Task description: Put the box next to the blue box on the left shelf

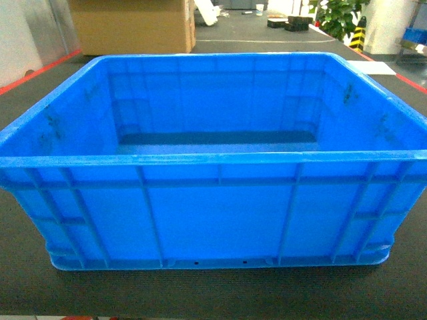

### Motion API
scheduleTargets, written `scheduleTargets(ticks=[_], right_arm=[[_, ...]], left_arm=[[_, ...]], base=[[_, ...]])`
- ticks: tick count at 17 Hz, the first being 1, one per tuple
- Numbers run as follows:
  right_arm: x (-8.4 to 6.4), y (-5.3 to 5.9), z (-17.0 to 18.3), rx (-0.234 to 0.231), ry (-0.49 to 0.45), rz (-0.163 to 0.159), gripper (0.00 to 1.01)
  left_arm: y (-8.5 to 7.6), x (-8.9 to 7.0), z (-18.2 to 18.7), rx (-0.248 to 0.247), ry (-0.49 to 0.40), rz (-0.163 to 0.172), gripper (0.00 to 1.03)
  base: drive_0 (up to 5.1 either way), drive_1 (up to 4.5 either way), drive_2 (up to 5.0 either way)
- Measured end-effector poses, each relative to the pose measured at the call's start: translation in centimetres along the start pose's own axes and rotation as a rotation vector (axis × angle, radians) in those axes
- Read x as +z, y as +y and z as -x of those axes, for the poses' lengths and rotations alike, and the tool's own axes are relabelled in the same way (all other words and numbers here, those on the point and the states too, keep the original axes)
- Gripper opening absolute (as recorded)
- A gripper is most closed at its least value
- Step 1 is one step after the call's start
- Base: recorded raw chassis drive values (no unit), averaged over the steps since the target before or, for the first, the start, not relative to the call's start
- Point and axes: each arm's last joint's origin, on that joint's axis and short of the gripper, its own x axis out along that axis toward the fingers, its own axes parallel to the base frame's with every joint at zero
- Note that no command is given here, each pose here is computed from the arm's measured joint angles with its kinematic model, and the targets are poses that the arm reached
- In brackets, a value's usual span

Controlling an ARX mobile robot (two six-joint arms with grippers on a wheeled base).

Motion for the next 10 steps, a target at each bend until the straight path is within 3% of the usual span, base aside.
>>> scheduleTargets(ticks=[10], right_arm=[[0.0, 0.0, 0.0, 0.0, 0.0, 0.0, 0.98]], left_arm=[[0.0, 0.0, 0.0, 0.0, 0.0, 0.0, 0.98]], base=[[0.0, 0.0, 0.0]])
